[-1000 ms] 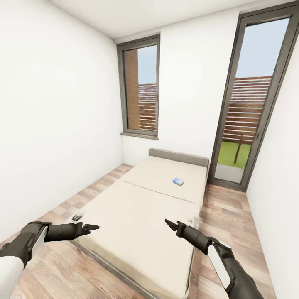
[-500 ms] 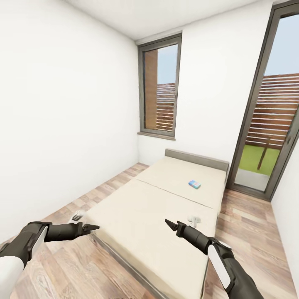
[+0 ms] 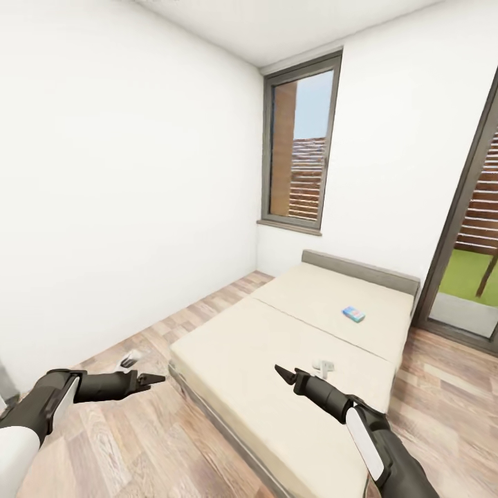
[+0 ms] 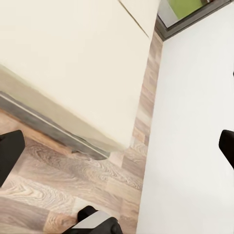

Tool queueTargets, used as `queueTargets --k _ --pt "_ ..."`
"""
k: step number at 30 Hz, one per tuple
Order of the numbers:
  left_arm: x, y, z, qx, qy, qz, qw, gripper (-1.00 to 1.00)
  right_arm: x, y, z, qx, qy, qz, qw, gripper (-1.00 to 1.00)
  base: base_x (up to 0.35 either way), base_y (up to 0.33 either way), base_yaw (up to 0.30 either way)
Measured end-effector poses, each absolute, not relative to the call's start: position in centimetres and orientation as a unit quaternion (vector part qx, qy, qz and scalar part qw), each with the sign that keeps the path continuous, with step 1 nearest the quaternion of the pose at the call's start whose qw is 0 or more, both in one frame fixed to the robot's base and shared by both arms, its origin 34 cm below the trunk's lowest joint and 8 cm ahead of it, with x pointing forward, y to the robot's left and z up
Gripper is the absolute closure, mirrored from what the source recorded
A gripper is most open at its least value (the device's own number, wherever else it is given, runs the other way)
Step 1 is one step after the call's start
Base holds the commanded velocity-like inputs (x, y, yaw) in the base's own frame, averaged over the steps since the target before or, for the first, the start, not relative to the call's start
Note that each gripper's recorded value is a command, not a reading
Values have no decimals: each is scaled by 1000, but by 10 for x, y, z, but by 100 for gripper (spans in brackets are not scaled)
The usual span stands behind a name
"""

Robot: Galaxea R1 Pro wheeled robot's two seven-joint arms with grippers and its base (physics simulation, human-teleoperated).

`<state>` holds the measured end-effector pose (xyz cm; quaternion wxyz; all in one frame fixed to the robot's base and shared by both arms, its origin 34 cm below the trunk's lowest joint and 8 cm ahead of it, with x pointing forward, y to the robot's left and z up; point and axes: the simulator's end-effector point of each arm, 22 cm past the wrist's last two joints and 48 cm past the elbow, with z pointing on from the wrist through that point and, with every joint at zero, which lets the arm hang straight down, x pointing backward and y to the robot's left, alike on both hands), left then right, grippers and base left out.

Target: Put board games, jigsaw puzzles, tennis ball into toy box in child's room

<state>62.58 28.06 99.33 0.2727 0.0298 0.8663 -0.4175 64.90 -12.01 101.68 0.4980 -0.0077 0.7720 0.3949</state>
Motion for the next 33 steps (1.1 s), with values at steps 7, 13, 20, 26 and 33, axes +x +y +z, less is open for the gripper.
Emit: queueTargets --k 7,13,20,26,33 --pt "626 281 993 30 866 -417 273 -100 649 -120 1017 -8 772 395 498 -100 0 0 279" --pt "626 281 993 30 866 -417 273 -100 649 -120 1017 -8 772 395 498 -100 0 0 279" --pt "626 280 993 30 867 -417 273 -100 649 -120 1017 -8 772 395 498 -100 0 0 279" --pt "626 280 993 30 867 -417 273 -100 649 -120 1017 -8 772 395 498 -100 -29 -47 279" --pt "626 281 993 30 867 -416 273 -100 649 -120 1017 -8 772 395 498 -100 -27 -84 279"
